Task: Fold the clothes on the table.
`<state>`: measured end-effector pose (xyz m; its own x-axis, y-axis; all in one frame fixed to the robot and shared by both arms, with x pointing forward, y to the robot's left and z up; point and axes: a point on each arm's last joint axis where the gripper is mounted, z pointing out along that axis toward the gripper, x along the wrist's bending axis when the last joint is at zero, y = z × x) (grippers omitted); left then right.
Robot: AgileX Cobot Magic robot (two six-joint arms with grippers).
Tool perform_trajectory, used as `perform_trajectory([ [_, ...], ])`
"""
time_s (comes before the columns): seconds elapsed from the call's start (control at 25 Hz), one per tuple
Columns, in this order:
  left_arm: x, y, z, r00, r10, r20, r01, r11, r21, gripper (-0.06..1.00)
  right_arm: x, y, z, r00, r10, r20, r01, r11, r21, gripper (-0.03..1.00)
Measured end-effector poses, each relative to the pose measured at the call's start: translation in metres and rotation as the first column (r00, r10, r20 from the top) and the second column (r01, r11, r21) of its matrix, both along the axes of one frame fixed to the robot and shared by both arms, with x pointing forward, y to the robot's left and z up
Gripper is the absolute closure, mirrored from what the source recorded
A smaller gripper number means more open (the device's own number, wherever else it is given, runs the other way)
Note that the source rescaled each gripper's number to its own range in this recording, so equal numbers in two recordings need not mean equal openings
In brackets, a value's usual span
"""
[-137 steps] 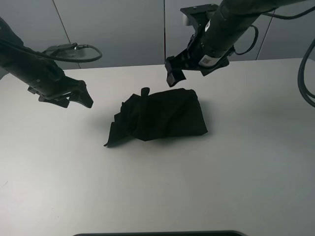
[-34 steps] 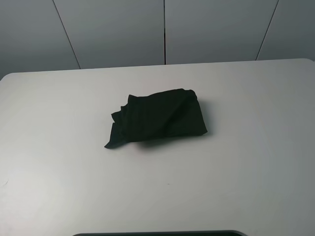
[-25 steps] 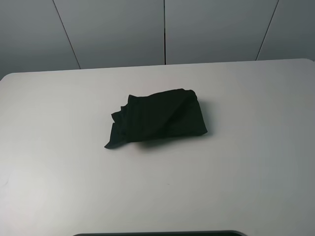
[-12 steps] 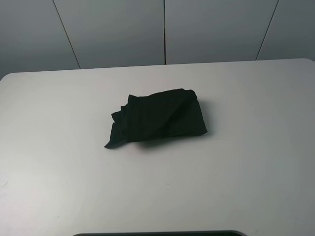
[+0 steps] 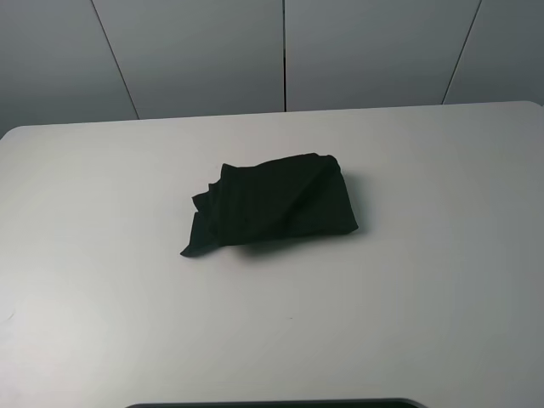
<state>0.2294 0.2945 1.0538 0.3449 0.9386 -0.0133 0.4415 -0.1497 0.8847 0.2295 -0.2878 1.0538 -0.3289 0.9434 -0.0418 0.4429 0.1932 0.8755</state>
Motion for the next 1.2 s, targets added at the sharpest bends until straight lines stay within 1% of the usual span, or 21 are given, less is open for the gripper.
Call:
perform_trajectory([
  [0.16,0.0002,-0.0003,0.0,0.999,0.033,0.0,-0.033,0.999,0.0,-0.05,0.0011,0.0014,-0.0001,0.983,-0.186,0.009,0.186,0.983,0.0,-0.03],
  [0.24,0.0003,-0.0004,0.0,0.999,0.045,0.0,-0.045,0.999,0.0,-0.05,0.0018,0.0018,-0.0001,0.973,-0.233,0.009,0.233,0.973,0.0,-0.03],
  [1.2,0.0005,0.0,0.0001,0.999,0.053,0.002,-0.053,0.999,0.001,-0.05,0.0013,0.0017,0.0001,0.976,-0.218,0.014,0.218,0.976,-0.004,-0.03],
])
